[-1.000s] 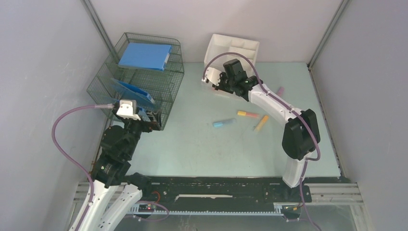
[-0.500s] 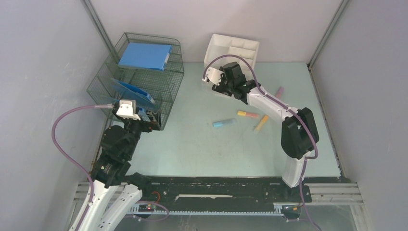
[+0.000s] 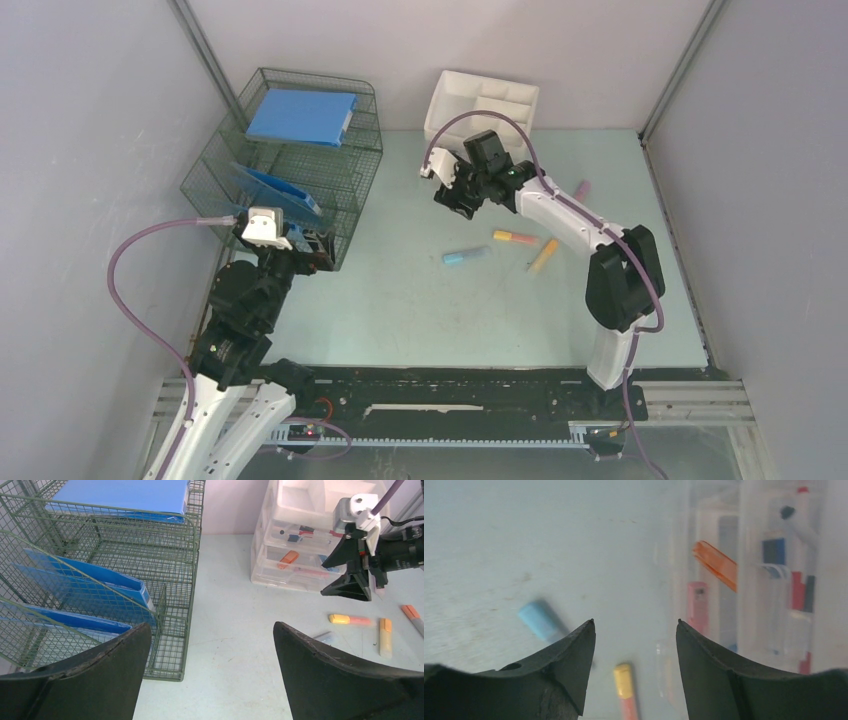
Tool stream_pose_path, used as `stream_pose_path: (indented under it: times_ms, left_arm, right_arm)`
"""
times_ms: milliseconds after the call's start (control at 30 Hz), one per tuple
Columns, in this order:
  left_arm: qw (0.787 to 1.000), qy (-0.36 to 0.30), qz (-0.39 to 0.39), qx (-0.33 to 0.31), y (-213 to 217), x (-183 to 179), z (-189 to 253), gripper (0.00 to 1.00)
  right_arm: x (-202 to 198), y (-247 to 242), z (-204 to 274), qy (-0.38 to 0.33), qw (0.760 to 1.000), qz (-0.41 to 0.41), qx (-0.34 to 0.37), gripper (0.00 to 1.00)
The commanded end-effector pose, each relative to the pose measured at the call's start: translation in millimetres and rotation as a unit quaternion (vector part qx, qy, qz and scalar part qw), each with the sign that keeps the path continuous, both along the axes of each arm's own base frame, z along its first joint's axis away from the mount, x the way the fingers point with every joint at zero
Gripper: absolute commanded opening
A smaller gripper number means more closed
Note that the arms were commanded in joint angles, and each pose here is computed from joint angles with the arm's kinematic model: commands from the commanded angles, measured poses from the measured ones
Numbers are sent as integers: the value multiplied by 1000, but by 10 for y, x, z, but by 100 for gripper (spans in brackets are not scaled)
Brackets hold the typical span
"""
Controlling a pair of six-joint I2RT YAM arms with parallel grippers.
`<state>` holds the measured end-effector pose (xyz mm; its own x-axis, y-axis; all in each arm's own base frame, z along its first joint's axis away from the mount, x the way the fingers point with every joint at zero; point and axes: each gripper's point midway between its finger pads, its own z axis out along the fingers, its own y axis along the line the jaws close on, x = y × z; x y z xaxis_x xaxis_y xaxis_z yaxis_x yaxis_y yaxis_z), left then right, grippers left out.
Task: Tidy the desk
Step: Place the stationery in the drawer, then close the drawer in the storage box.
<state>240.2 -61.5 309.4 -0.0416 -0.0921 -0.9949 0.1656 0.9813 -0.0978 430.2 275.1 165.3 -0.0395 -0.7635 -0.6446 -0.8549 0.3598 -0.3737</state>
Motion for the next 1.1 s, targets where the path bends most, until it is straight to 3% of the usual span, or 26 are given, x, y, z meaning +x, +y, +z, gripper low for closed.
stream_pose_path:
  times_ms: [0, 267, 433, 567, 700, 800, 867, 1067]
  left_arm:
    - [1000, -13, 9, 8, 42, 25, 51, 100]
    - [1000, -12, 8, 9, 39, 27, 44, 100]
    - [1000, -11, 10, 10, 46, 30, 38, 100]
    - [1000, -12, 11, 11, 50, 27, 42, 100]
    - [1000, -12, 12, 11, 52, 30, 38, 100]
    - [1000, -11, 11, 11, 48, 32, 35, 100]
    - [1000, -11, 11, 12, 48, 33, 34, 100]
    - [1000, -10, 12, 12, 54, 35, 29, 100]
  right_arm:
    - [-370, 201, 491, 42, 994, 68, 78, 68]
    - [-711, 347, 447, 128, 978, 138, 93, 70]
    - [-685, 388, 364, 152, 975, 136, 85, 68]
    - [-535, 365, 217, 149, 981, 111, 49, 54]
    - [-324, 287, -15, 131, 989, 71, -8, 20]
    - [-130, 190, -180, 103, 993, 35, -53, 5]
    - [34, 127, -254, 71, 994, 6, -78, 0]
    - [592, -74, -227, -60, 989, -85, -109, 1]
